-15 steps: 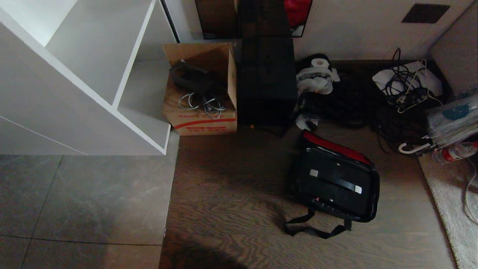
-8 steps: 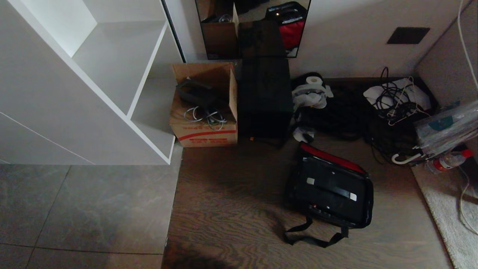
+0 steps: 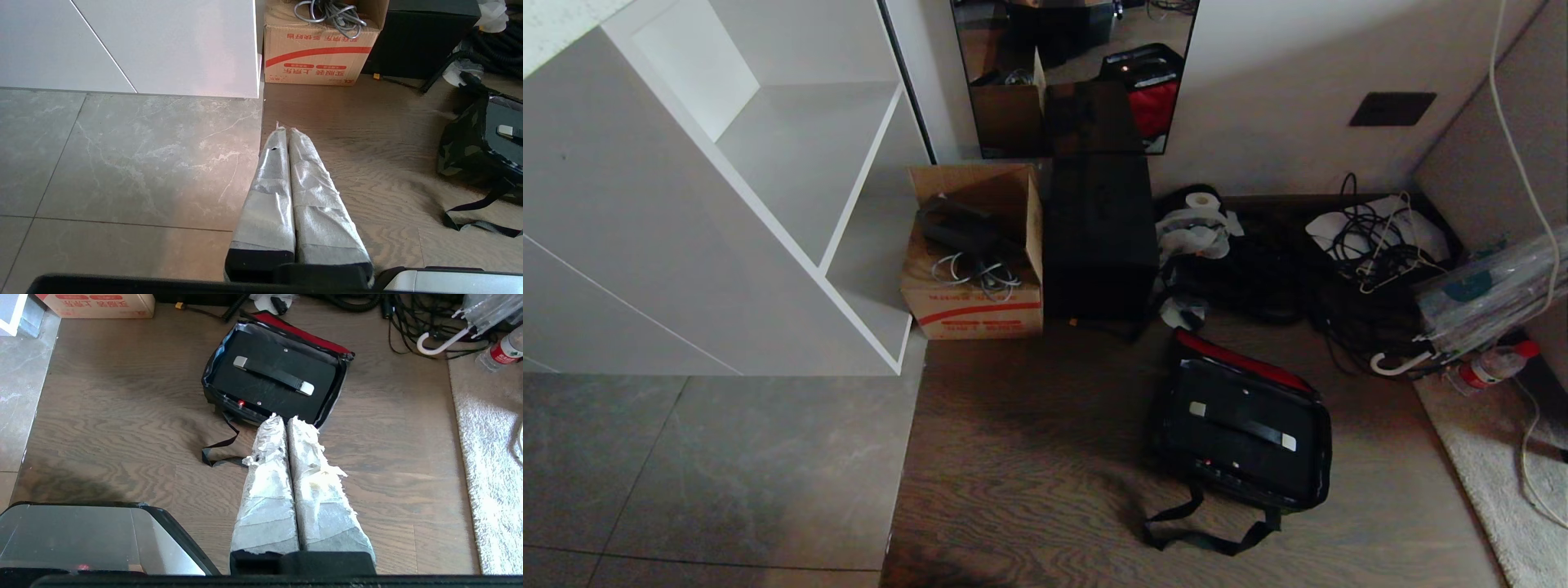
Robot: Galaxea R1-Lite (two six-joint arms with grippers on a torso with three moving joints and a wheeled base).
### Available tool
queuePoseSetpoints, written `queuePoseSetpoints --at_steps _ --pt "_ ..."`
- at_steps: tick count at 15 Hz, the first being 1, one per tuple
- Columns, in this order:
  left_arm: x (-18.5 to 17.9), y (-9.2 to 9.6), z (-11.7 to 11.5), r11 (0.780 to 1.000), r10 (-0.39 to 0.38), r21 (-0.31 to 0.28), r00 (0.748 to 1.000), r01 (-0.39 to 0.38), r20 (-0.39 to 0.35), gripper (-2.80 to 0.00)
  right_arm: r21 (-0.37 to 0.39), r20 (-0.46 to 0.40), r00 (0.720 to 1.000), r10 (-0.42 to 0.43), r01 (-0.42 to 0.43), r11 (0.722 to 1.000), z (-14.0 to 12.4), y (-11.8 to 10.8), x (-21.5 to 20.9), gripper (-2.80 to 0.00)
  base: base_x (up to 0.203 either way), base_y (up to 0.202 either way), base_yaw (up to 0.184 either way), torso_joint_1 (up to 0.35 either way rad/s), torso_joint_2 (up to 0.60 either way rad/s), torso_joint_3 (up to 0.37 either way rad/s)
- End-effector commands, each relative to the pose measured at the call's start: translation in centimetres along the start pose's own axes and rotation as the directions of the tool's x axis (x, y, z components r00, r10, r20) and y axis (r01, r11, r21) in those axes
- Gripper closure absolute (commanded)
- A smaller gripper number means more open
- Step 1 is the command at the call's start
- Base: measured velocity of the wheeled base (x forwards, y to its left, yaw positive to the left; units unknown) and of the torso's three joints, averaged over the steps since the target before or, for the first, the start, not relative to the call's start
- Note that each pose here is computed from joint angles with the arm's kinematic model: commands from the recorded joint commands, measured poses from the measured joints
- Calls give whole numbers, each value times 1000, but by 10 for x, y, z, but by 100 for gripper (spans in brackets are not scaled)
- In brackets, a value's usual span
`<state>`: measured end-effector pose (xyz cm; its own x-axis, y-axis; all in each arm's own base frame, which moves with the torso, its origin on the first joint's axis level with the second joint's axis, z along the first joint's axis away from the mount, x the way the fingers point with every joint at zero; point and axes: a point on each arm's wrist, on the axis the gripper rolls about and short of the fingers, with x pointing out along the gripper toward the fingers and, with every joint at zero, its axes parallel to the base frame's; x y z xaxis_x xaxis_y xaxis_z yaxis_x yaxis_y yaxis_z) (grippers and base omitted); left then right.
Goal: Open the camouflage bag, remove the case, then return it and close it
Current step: Grip the handle
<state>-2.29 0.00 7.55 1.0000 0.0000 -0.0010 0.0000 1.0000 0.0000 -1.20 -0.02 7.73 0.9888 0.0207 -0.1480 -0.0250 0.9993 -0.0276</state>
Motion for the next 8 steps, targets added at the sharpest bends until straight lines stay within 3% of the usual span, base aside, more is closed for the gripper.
queuePoseSetpoints --at_steps 1,8 --pt "0 0 0 1000 0 0 1000 0 -2 0 -1 -3 1000 1 -1 1000 0 0 0 0 0 0 0 0 0 0" --pt "0 0 0 1000 0 -2 1000 0 -2 0 -1 -3 1000 1 -1 1000 0 0 0 0 0 0 0 0 0 0"
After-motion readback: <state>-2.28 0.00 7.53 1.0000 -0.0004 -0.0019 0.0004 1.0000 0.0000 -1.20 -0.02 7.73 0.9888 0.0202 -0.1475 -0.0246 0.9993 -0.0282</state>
